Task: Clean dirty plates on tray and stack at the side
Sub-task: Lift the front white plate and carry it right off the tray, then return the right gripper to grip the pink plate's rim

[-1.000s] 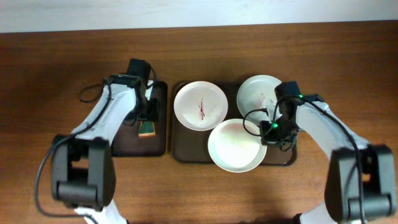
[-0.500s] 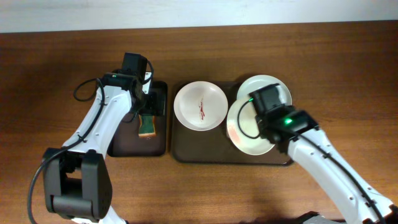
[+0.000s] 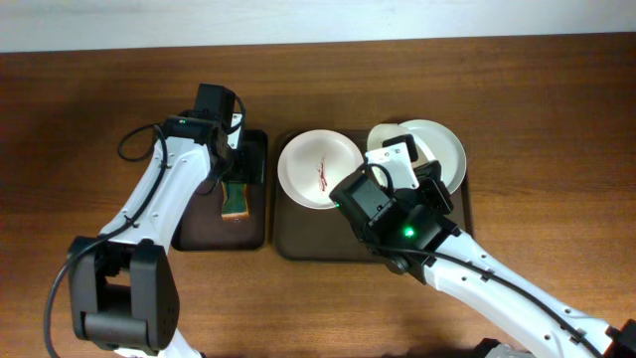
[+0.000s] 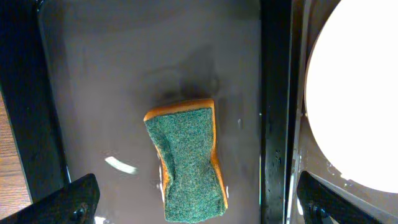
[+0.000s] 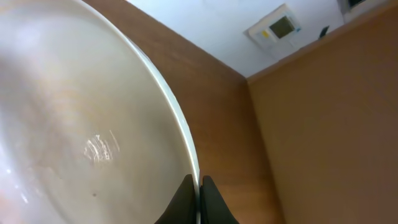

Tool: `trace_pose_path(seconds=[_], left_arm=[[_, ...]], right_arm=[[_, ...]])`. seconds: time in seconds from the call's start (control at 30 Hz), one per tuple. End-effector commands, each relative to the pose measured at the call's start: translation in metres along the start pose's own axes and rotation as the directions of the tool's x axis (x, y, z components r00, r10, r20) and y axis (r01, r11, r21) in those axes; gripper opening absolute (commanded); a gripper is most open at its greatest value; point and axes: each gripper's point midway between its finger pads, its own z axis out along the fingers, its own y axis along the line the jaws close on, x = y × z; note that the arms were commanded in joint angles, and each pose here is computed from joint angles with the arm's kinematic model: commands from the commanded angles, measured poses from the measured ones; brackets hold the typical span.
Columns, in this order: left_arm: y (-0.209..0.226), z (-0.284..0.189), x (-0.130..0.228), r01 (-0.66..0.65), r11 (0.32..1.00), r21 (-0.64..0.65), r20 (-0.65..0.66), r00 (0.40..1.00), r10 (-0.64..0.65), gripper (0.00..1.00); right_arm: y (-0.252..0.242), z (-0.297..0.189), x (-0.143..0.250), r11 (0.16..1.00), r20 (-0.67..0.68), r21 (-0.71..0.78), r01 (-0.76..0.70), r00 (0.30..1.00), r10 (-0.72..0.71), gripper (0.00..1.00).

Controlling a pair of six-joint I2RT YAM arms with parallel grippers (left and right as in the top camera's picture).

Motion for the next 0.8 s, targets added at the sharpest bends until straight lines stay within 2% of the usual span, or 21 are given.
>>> trace_pose_path(seconds=[0.0,0.07,0.1,0.17,0.23,0.37,0.43,0.5,0.57,0.67,0.7,0.73,0.77], left_arm=[[-0.001,-0.006,-0.006,0.001,1.0,0.013,0.023,1.0,-0.002,1.0],[-0.001,-0.006,-0.006,0.001,1.0,0.013,0.022,1.0,-0.002,1.0],[-0.001,-0.006,-0.006,0.001,1.0,0.013,0.023,1.0,-0.002,1.0],[-0.001,-0.006,-0.006,0.001,1.0,0.013,0.023,1.0,-0.001,1.0],[-0.001,-0.006,-0.006,0.001,1.0,0.013,0.022,1.0,-0.002,1.0],[-0.001,-0.006,-0.006,0.001,1.0,0.013,0.022,1.0,-0.002,1.0],[-0.001,-0.006,-0.006,0.001,1.0,0.013,0.022,1.0,-0.001,1.0],[-0.001,-0.006,-0.006,0.001,1.0,0.013,0.022,1.0,-0.001,1.0],[-0.001,-0.006,-0.006,0.001,1.0,0.013,0.022,1.0,-0.001,1.0],[-0.001,-0.006,-0.006,0.001,1.0,0.013,0.022,1.0,-0.002,1.0],[-0.001,-0.006,-0.005,0.001,1.0,0.013,0.02,1.0,-0.001,1.0],[-0.001,-0.006,-0.005,0.001,1.0,0.013,0.019,1.0,-0.001,1.0],[-0.001,-0.006,-0.005,0.001,1.0,0.013,0.019,1.0,-0.002,1.0]], right_arm=[[0.001,0.025,0.015,0.972,-0.138,-0.112,-0.206,0.972,0.19,0.04],[0.0,0.054,0.038,0.914,-0.303,-0.17,-0.368,0.902,0.307,0.04],[-0.003,0.061,0.044,0.895,-0.342,-0.169,-0.412,0.876,0.339,0.04],[-0.017,0.089,0.072,0.798,-0.494,-0.166,-0.579,0.749,0.441,0.04],[-0.034,0.109,0.095,0.699,-0.586,-0.13,-0.703,0.623,0.518,0.04],[-0.085,0.142,0.159,0.489,-0.676,0.056,-0.871,0.327,0.66,0.04],[-0.103,0.152,0.192,0.41,-0.686,0.154,-0.899,0.202,0.699,0.04],[-0.11,0.159,0.219,0.37,-0.693,0.231,-0.9,0.115,0.712,0.04],[-0.108,0.165,0.242,0.357,-0.708,0.287,-0.889,0.054,0.704,0.04],[-0.102,0.174,0.251,0.357,-0.718,0.299,-0.885,0.037,0.695,0.05],[-0.101,0.176,0.246,0.342,-0.716,0.282,-0.897,0.041,0.697,0.09],[-0.099,0.178,0.235,0.316,-0.725,0.225,-0.922,0.059,0.687,0.27],[-0.09,0.179,0.21,0.268,-0.751,0.071,-0.961,0.125,0.648,0.4]])
